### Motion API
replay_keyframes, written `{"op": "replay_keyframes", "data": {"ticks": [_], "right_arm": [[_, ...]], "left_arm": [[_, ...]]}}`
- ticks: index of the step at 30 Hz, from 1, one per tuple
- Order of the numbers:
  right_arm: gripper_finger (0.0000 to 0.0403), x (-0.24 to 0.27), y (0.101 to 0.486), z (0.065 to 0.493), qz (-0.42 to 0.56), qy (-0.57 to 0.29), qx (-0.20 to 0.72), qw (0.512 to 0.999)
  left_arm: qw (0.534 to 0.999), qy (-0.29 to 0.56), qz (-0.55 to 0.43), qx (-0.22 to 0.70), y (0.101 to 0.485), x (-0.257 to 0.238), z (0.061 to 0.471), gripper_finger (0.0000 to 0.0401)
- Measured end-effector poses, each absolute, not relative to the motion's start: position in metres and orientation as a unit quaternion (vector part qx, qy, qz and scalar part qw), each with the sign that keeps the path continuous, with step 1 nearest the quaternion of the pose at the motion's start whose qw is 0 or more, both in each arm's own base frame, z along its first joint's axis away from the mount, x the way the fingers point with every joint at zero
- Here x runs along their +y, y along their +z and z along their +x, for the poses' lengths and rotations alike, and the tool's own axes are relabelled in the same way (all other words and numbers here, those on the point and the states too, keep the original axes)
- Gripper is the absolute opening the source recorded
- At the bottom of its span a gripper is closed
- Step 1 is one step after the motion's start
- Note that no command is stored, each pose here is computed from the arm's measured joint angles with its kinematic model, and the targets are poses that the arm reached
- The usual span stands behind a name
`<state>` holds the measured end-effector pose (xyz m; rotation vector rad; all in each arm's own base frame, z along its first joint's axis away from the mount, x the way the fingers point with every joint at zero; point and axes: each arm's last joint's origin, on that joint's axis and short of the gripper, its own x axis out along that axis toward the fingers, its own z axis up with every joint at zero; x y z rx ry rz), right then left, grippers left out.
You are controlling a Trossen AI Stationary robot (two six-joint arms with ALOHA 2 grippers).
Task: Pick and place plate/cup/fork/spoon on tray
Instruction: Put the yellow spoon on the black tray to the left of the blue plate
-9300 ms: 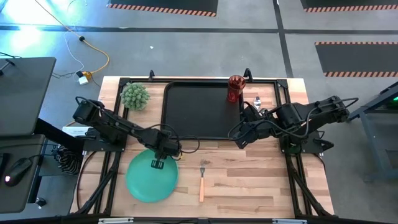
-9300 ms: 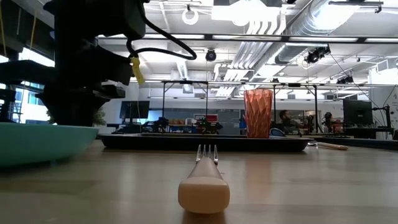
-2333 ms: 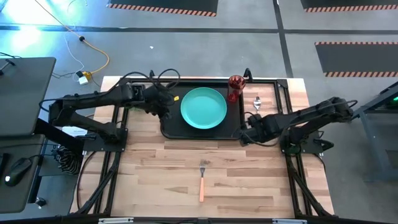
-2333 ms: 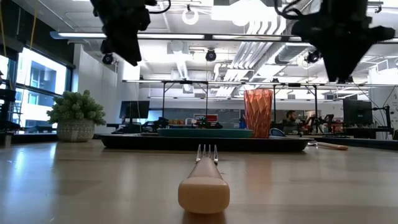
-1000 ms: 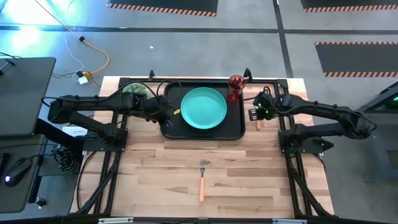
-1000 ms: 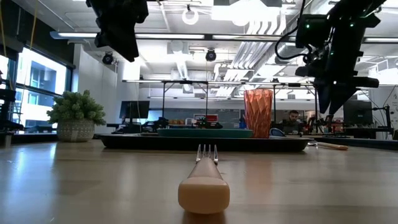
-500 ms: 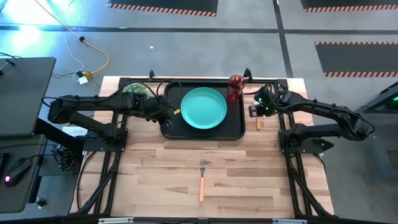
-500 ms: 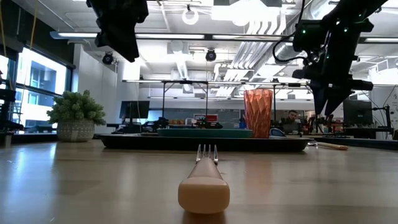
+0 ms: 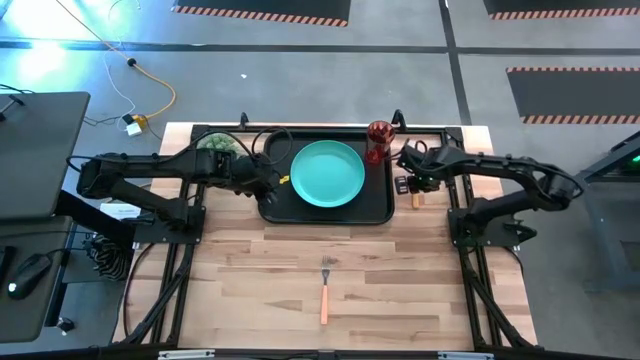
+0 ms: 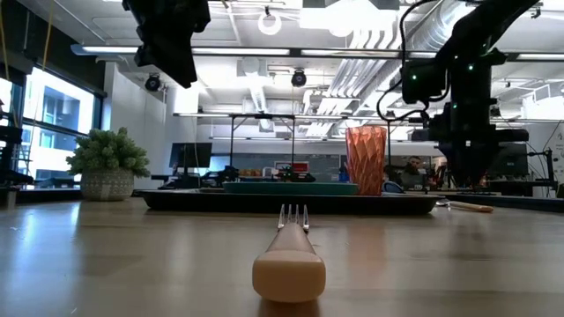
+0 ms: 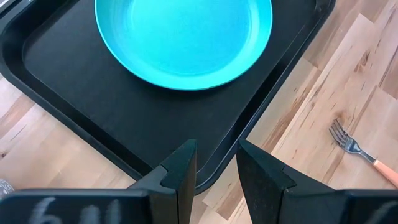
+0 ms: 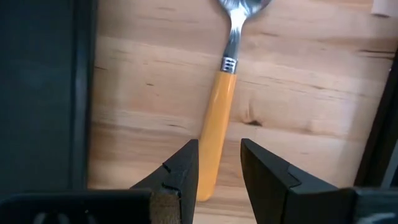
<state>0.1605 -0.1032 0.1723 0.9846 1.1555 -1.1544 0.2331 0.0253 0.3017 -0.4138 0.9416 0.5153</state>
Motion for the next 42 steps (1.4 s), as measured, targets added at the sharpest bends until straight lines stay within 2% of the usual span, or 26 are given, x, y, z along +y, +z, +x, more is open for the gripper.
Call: {"op": "replay_keyframes", "data": {"ticks": [6, 21, 32, 42], "right_arm": [[0.0111, -0.106, 0.164, 0.165, 0.419, -0.493, 0.506, 0.57], [0.0111, -0.106, 0.162, 0.169, 0.434, -0.445, 0.52, 0.586], [0.0111, -0.096, 0.137, 0.152, 0.452, -0.484, 0.518, 0.541], [0.011, -0.101, 0.141, 0.159, 0.437, -0.479, 0.504, 0.571]], "left_arm": [[0.839, 0.243, -0.195, 0.446, 0.302, 0.025, 0.233, 0.0106], [0.839, 0.243, -0.195, 0.445, 0.302, 0.025, 0.233, 0.0106], [0.839, 0.243, -0.195, 0.445, 0.302, 0.025, 0.233, 0.0106], [0.839, 0.246, -0.196, 0.445, 0.302, 0.026, 0.233, 0.0106]]}}
